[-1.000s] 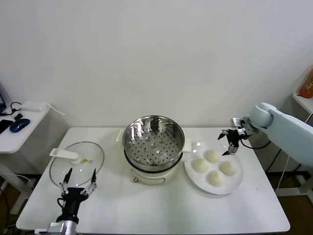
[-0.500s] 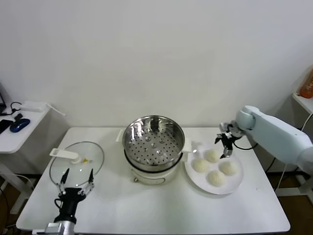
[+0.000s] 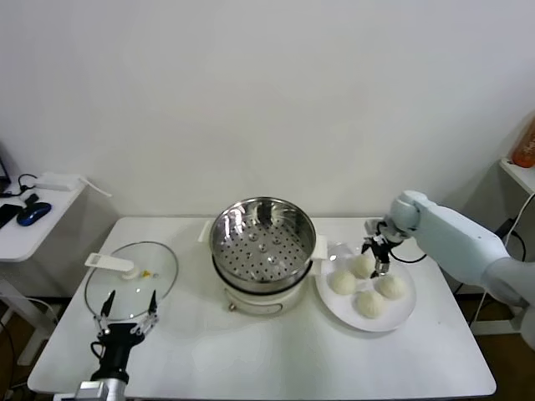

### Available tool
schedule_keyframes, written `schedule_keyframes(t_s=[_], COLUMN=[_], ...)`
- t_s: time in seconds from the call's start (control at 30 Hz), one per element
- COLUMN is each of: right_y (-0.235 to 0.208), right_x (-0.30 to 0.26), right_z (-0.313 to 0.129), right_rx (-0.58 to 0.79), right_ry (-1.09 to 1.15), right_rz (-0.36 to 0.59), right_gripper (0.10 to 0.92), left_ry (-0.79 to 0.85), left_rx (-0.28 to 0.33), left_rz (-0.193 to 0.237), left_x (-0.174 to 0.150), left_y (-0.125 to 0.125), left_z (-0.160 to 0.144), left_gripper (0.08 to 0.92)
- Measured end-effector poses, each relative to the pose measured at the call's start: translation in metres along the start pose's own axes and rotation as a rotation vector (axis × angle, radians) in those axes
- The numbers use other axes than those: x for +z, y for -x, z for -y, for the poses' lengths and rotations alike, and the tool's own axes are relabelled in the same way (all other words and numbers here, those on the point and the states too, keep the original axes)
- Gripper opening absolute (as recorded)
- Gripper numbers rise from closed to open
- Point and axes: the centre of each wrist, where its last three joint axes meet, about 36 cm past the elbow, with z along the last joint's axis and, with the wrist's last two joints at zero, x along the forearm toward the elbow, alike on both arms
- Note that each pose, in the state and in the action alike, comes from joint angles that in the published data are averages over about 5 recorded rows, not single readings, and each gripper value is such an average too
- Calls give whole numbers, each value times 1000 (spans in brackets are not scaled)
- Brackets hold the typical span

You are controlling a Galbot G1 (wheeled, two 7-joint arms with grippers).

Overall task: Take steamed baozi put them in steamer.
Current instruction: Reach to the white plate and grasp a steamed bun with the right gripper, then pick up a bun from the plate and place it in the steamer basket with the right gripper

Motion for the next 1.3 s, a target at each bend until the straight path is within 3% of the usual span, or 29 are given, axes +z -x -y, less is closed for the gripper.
schedule_keyframes(t_s=[0.13, 0.57, 0.8, 1.07, 1.3], right_y=[3, 6, 1, -20, -63], right_x=[0, 1, 2, -3, -18], right_z=[1, 4, 5, 4, 1], right_rx=[3, 13, 20, 39, 81], right_ry=[3, 13, 0, -68, -219], right_rz=[-1, 7, 14, 17, 6], right_gripper=[820, 707, 696, 696, 683], left_ry=[-3, -13, -15, -14, -13], left_rx=[-1, -12, -17, -20, -21], left_rz=[-1, 0, -4, -4, -6], left_x=[0, -1, 0, 0, 1], left_y=[-1, -1, -3, -3, -4], left_z=[1, 0, -1, -2, -3], left_gripper=[823, 823, 823, 823, 823])
